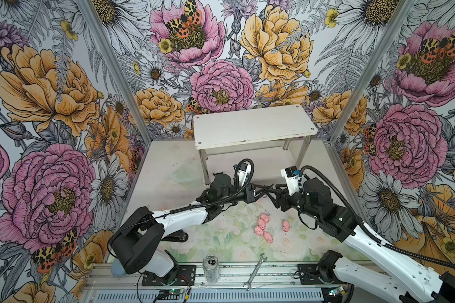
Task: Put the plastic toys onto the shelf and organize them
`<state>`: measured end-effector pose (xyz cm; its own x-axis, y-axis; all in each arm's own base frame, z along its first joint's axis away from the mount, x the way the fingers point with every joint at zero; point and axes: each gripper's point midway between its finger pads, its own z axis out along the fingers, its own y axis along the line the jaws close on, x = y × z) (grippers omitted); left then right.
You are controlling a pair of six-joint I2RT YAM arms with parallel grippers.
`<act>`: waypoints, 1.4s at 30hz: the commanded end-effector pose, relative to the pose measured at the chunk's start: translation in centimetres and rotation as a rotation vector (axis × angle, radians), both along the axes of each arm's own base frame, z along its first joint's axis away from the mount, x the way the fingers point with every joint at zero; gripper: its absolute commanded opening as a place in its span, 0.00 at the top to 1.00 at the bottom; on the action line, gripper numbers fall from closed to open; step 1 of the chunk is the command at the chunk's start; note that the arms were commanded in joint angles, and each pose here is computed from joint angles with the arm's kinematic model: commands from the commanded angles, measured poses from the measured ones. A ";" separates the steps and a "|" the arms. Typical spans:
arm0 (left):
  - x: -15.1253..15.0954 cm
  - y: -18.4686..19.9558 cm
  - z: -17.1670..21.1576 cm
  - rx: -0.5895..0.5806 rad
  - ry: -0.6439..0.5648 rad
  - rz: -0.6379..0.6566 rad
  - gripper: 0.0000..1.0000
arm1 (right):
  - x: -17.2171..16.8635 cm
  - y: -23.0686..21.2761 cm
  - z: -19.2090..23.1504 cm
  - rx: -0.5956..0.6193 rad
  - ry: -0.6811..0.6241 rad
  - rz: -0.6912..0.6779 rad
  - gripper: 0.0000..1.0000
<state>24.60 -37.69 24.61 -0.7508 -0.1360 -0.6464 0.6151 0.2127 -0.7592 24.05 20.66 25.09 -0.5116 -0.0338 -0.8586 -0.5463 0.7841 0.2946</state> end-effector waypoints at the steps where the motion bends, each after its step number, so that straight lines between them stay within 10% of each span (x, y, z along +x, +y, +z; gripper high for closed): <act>1: -2.3 0.1 5.1 -0.124 -0.096 -0.090 0.77 | -1.0 -0.5 -3.2 -0.084 0.060 0.024 0.36; 17: -3.1 0.6 8.2 -0.180 -0.107 -0.120 0.77 | -3.1 -2.0 -2.4 -0.055 -0.056 0.022 0.28; 19: -3.0 0.7 8.3 -0.183 -0.106 -0.116 0.77 | -3.2 -1.3 -1.7 -0.030 -0.065 0.049 0.00; 42: -3.0 0.1 7.3 -0.185 -0.072 -0.130 0.77 | -0.4 1.7 5.7 0.116 -0.297 0.014 0.22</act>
<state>22.21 -37.28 30.75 -0.7337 -0.1630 -0.6596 0.6628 0.0416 -0.7476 23.41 21.61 28.02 -0.2904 0.0196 -0.9567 -0.6051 0.7708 0.1995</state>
